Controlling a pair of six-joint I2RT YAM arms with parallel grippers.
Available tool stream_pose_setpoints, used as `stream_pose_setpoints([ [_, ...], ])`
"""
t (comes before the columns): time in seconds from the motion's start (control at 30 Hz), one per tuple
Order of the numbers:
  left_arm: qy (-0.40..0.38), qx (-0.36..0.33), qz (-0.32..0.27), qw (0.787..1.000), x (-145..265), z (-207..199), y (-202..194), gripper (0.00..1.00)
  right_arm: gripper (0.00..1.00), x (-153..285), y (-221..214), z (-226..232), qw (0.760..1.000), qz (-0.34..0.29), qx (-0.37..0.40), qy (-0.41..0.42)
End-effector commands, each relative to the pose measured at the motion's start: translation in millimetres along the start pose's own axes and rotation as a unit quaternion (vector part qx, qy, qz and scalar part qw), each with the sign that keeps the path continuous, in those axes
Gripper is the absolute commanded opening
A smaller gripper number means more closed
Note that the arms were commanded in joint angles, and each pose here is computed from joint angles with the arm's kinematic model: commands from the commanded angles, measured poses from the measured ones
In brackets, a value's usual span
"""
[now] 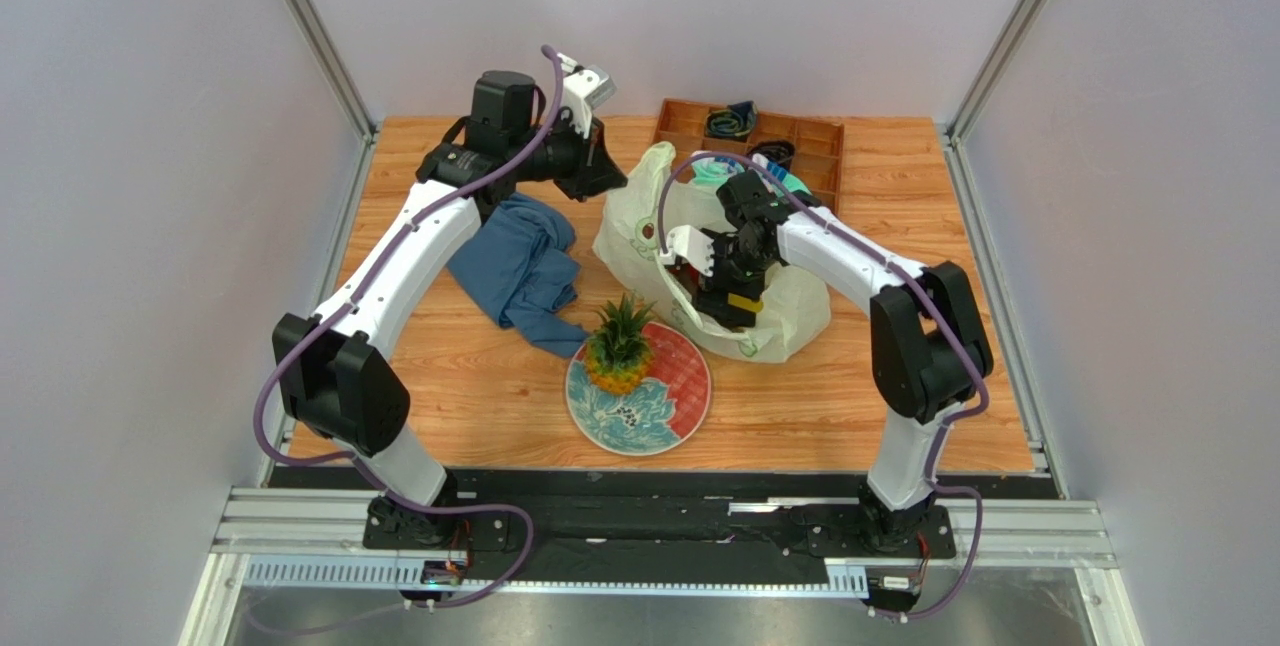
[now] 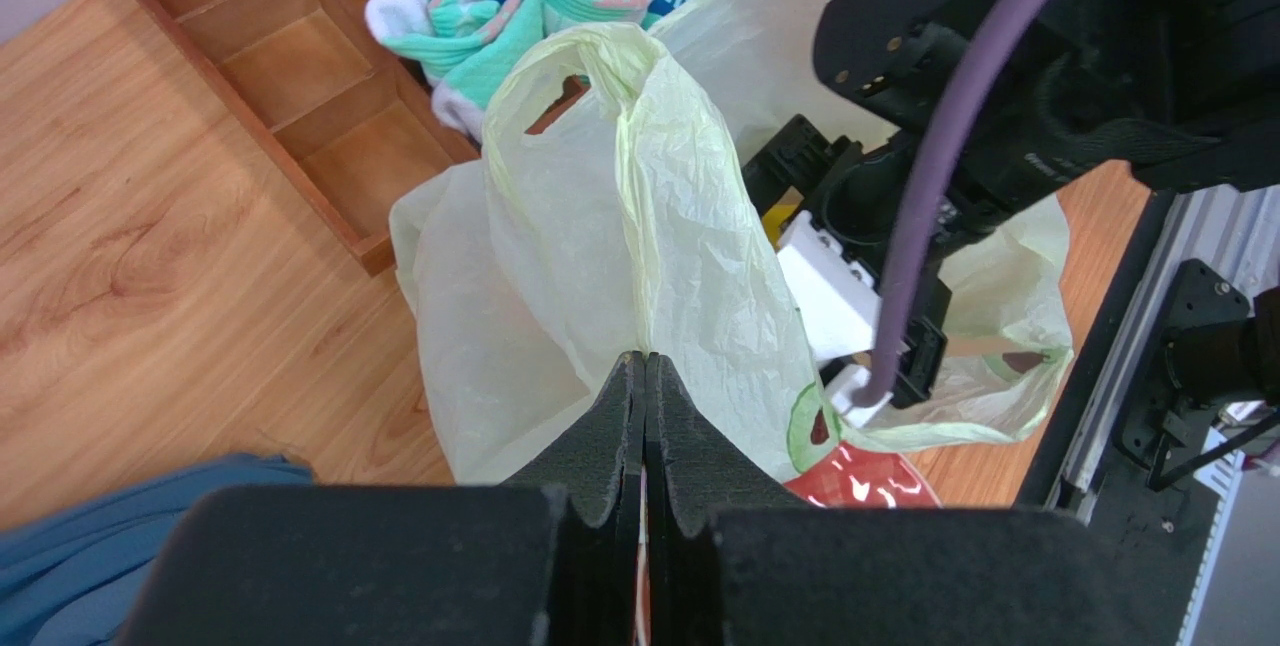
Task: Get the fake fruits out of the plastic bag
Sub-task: Take out the fake fruit from the plastic bag.
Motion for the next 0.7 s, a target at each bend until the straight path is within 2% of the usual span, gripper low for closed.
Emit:
stream_pose_setpoints([
  [0.0,-0.011,-0.007,-0.009,1.000,0,-4,4,0.00,0.91,-1,-3,-26,0.998,0.024,0.043,-0.037],
  [0.1,-0.009,-0.006,-0.007,1.000,0,-4,3,0.00,0.91,-12,-11,-31,0.997,0.047,0.044,-0.035],
  [0.17,-0.008,-0.008,-0.007,1.000,1,-4,3,0.00,0.83,-17,-13,-33,0.997,0.054,0.041,-0.032],
  [0.2,-0.007,-0.008,-0.007,1.000,2,-4,3,0.00,0.78,-17,-13,-35,0.997,0.052,0.039,-0.033],
  [0.23,-0.007,-0.007,-0.006,1.000,2,-4,3,0.00,0.64,-15,-11,-35,0.998,0.048,0.036,-0.033],
  [0.33,-0.006,-0.011,-0.009,1.000,2,-4,5,0.00,0.44,8,7,-34,0.999,0.012,0.028,-0.042],
  [0.47,-0.007,-0.011,-0.016,1.000,0,-3,8,0.00,0.38,60,34,-18,0.998,-0.058,0.006,-0.034],
  [0.5,-0.009,-0.012,-0.017,1.000,-1,-2,8,0.00,0.38,83,44,-12,0.995,-0.085,0.011,-0.047],
  [0.67,-0.008,-0.001,-0.027,1.000,-2,-1,16,0.00,0.39,136,57,26,0.990,-0.140,0.014,-0.033],
])
Point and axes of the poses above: each gripper's point midway between its finger pads, its own x axis back along the fingers, its own z axis along the line the jaws close on, y = z × x, the point moved 9 cm from there along x, back along the fingers, and after that the axes turned 9 degrees about -x, right-handed, at the moved point
